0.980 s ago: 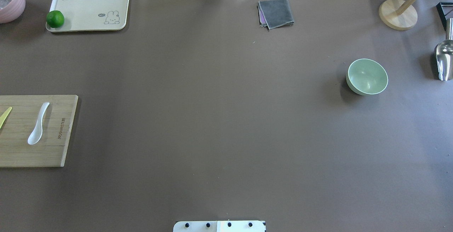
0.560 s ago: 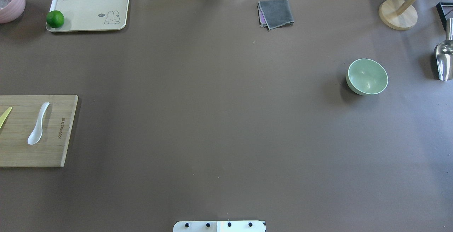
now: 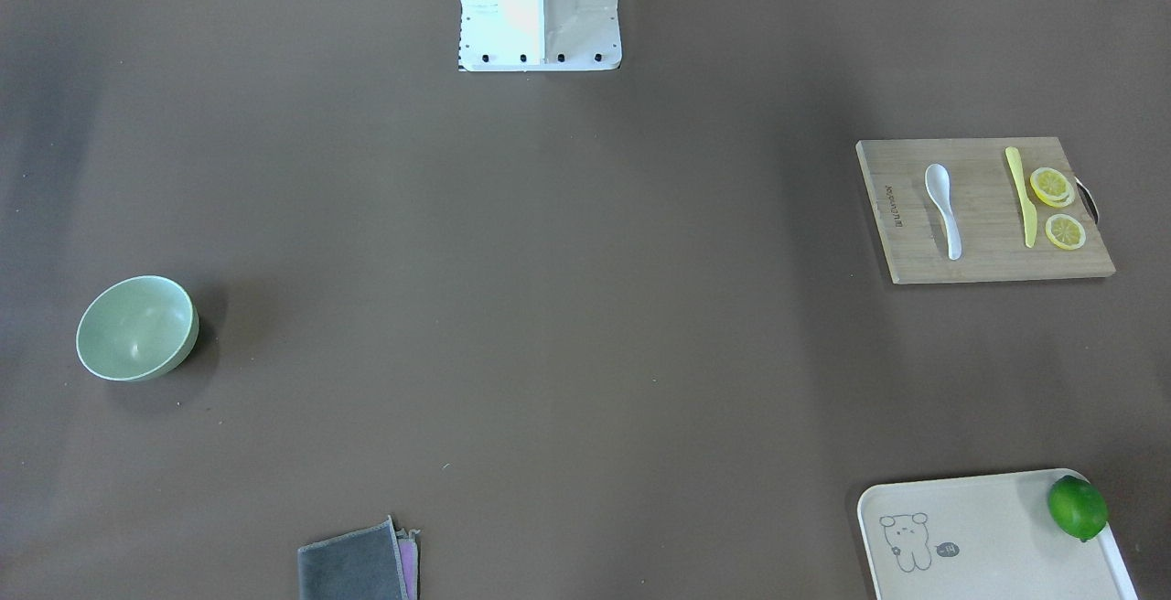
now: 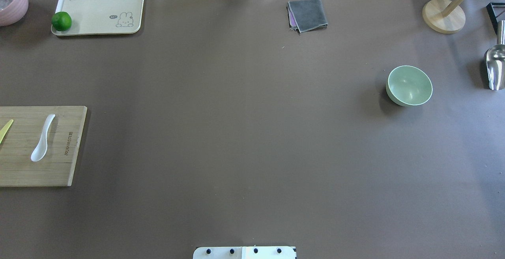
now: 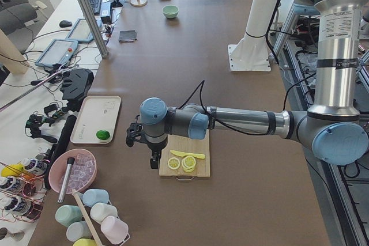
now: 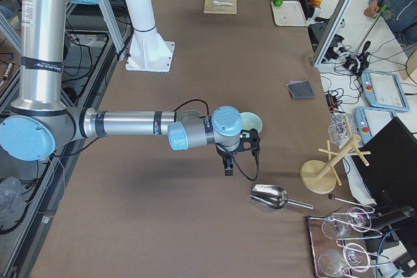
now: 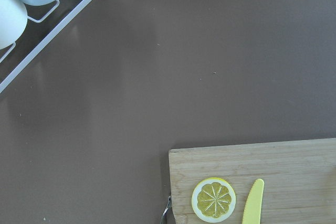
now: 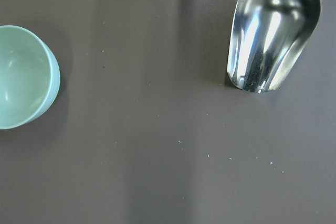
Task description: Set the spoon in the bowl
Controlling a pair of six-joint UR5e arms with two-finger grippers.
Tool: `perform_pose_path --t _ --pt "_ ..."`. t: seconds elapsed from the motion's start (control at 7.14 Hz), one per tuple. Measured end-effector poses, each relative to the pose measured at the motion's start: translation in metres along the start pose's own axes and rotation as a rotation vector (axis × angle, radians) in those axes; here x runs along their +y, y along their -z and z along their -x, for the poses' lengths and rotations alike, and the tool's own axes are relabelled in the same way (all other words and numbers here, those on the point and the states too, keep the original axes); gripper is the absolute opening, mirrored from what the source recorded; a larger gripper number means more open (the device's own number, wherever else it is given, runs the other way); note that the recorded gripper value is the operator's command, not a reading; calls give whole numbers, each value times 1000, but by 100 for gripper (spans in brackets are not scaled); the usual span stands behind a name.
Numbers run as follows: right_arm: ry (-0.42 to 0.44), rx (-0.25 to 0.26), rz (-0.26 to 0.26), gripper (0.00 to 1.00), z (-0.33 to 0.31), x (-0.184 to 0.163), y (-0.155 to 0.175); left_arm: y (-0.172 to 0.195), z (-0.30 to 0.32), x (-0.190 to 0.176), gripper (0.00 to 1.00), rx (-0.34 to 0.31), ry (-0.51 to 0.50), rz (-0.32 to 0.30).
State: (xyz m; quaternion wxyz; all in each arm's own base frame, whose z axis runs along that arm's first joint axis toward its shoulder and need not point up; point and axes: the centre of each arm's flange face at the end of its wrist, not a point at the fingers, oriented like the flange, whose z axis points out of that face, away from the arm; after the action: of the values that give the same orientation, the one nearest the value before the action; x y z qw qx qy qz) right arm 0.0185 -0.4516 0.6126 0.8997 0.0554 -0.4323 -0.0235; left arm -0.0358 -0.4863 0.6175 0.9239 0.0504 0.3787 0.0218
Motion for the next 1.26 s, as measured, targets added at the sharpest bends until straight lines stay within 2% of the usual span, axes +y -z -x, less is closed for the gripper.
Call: perform_pose_path --t 0.28,0.56,0.84,1.26 --pt "-33 -64 29 100 25 -9 -13 9 -14 0 98 43 -25 -20" --pt "-99 -79 70 99 76 -44 -38 13 -26 -3 97 84 -63 -53" --pt "-112 -41 89 98 112 -81 -67 2 -51 -8 97 102 -48 -53" --pt "-97 20 112 95 156 -116 -111 -27 -98 -10 97 129 -6 -30"
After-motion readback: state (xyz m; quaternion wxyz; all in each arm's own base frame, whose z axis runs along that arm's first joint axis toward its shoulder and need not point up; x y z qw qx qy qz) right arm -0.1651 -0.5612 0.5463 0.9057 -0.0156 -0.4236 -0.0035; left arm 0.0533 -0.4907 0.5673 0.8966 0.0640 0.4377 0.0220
